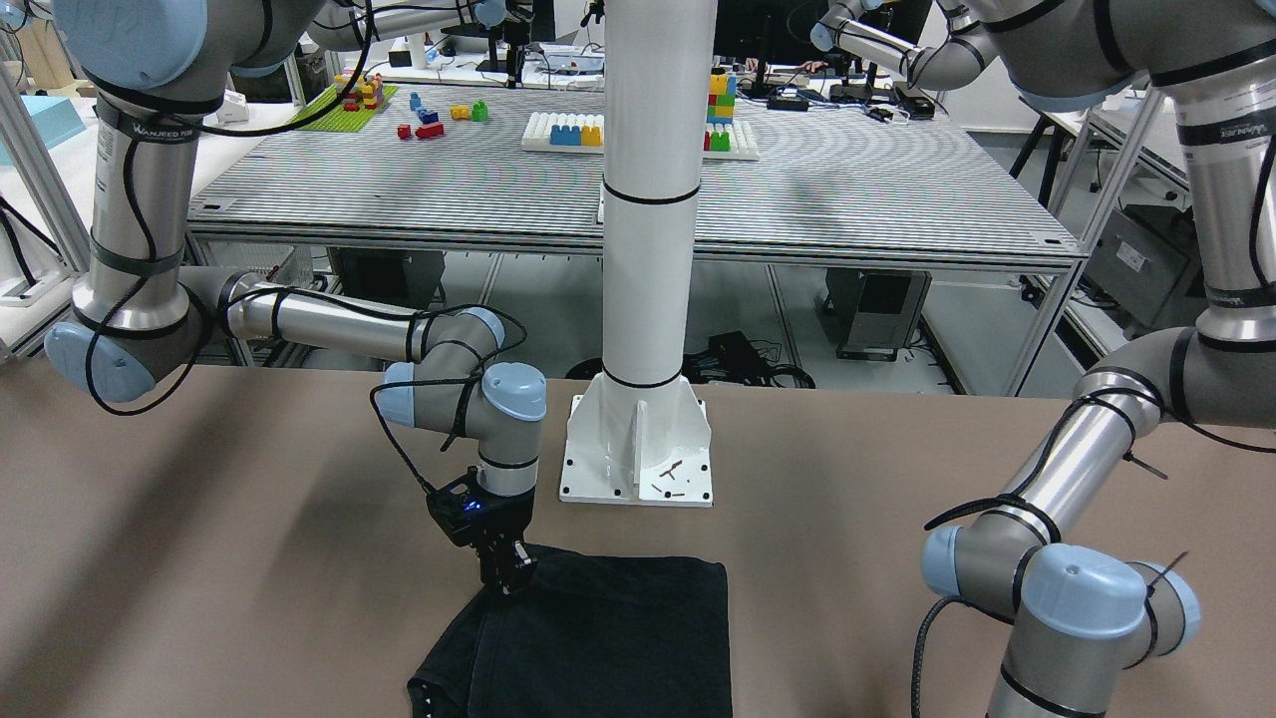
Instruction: Fold clothes
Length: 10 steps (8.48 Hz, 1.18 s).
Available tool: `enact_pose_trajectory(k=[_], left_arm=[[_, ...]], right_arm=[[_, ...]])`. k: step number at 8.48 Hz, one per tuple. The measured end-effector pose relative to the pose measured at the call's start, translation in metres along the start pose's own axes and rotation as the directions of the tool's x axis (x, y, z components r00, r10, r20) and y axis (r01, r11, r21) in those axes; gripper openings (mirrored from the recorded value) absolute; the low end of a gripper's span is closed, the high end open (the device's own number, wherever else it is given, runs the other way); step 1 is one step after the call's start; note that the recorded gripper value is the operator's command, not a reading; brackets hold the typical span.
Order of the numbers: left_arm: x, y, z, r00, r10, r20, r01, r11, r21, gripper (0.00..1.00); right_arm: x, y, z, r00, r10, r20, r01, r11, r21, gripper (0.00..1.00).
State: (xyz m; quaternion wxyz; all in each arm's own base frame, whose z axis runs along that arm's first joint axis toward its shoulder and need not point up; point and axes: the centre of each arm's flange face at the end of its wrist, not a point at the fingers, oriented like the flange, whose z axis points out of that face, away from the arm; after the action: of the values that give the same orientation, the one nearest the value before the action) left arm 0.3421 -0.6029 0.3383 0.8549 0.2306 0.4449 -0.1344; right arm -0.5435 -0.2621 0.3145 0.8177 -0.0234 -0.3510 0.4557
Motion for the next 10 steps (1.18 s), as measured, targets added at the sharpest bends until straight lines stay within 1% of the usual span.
enact_pose_trajectory(k=[1,5,7,8,9,10], left_arm=[[0.0,0.0,0.0,1.0,0.0,0.0,0.0,1.0,0.0,0.93],[0.002,0.005,0.002,1.0,-0.001,-0.002,0.001,1.0,-0.006,0.93],[0.006,0.007,0.001,0.999,-0.031,-0.009,0.031,0.999,-0.01,0.93],[0.018,0.011,0.0,0.996,-0.081,-0.024,0.081,0.997,-0.015,0.93],[0.035,0.017,-0.003,0.986,-0.163,-0.045,0.162,0.986,-0.022,0.93],[0.054,0.031,-0.009,0.967,-0.246,-0.071,0.245,0.969,-0.031,0.93]], right_arm=[[0.0,0.0,-0.002,1.0,0.0,0.002,0.0,1.0,-0.003,0.0],[-0.004,-0.001,-0.018,1.0,-0.002,0.02,0.002,1.0,-0.02,0.0],[-0.006,-0.003,-0.025,1.0,-0.005,0.029,0.006,1.0,-0.028,0.0],[-0.007,-0.005,-0.032,0.999,-0.007,0.035,0.008,0.999,-0.033,0.0],[-0.008,-0.007,-0.037,0.999,-0.022,0.037,0.023,0.999,-0.034,0.0],[-0.01,-0.01,-0.04,0.998,-0.049,0.039,0.05,0.998,-0.034,0.0]])
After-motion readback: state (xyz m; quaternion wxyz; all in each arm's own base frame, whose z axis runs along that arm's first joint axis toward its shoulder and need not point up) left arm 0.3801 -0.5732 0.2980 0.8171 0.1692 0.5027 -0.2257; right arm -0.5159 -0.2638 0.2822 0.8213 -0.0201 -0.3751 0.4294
